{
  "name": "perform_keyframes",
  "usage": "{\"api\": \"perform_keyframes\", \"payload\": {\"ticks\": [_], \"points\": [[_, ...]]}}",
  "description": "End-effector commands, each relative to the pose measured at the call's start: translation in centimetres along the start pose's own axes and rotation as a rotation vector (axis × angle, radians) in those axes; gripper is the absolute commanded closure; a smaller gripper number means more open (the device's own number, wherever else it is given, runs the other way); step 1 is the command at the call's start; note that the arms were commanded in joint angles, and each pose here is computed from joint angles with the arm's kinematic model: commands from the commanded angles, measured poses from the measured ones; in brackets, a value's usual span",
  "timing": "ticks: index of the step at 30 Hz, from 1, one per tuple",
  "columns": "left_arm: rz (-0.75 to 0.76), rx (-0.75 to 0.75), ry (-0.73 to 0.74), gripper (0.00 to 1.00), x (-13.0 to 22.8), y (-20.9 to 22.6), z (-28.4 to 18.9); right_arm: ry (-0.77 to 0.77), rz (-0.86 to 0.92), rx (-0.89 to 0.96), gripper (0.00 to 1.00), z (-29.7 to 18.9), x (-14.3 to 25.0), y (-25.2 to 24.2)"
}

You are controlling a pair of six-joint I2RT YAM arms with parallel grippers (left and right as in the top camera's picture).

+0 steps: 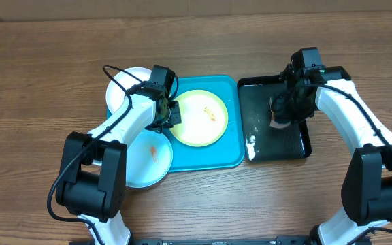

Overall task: Clean dirty plates on tray and stack at the side
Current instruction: 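Grasp the green sponge with the right gripper and dip it in water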

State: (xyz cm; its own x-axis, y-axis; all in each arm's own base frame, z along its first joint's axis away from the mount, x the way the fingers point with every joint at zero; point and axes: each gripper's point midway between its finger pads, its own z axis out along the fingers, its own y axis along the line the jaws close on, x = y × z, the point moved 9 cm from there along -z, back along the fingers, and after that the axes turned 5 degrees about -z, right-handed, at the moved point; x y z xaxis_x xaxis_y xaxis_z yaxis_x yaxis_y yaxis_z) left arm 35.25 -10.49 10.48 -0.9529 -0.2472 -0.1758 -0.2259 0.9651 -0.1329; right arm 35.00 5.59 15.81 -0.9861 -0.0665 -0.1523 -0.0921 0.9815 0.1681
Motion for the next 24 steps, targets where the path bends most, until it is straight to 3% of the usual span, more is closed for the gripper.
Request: {"api": "perform_keyframes", "payload": {"ticks": [1, 24], "points": [[0.028, 0.039, 0.030, 0.96, 0.33, -0.19, 0.54, -0.010, -0.019, -0.010, 0.96, -0.54, -0.34, 0.25], [0.030, 0.058, 0.002, 0.96, -0.11, -0.49, 0.54, 0.033, -0.012, -0.008, 0.96, -0.55, 0.32, 0.21]]}}
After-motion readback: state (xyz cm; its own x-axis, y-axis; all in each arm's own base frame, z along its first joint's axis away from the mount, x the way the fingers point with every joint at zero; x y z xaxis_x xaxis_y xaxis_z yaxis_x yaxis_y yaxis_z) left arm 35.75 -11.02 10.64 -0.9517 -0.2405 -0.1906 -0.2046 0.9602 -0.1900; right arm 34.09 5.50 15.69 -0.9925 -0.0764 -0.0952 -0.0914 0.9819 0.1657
